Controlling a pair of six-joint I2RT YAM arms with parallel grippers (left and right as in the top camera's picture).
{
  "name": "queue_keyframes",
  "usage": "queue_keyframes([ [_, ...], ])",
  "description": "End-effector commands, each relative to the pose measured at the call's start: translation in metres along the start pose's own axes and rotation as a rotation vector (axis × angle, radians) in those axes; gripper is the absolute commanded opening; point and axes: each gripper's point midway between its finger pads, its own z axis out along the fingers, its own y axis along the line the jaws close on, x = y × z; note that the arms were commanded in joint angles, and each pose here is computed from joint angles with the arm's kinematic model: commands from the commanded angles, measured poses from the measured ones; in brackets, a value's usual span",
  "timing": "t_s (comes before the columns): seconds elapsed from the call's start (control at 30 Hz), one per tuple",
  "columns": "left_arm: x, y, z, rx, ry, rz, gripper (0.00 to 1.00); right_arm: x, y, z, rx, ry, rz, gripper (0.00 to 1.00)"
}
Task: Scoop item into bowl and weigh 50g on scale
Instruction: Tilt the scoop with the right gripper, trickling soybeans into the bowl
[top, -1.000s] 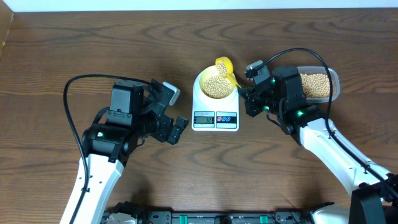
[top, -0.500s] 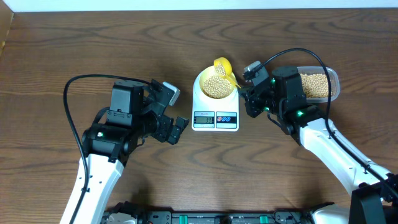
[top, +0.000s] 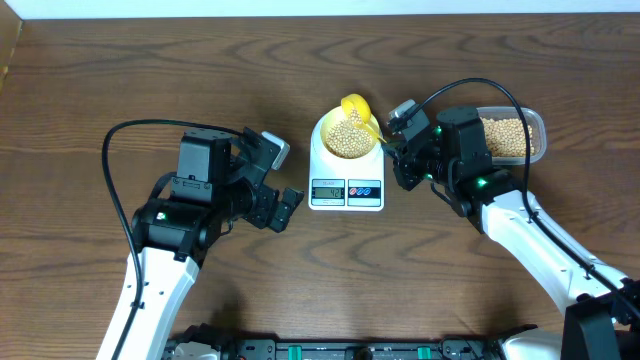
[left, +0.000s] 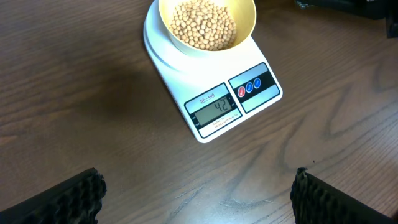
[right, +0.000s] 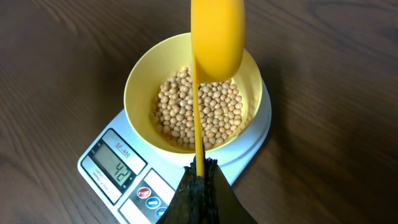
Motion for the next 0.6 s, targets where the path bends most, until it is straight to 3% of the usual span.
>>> queue_keyframes([
  [0.0,0.0028,0.0015,0.0015,-0.005,0.008,-0.017,0.98,-0.0051,0.0030,-0.0014,-0.003,-0.010,-0.024,0.01],
  [0.57,0.0032,0.0017,0.0023,-0.004,0.011,-0.018,0.98,-0.0069,0.0060,-0.0047,-0.015,-0.013,0.137,0.01],
])
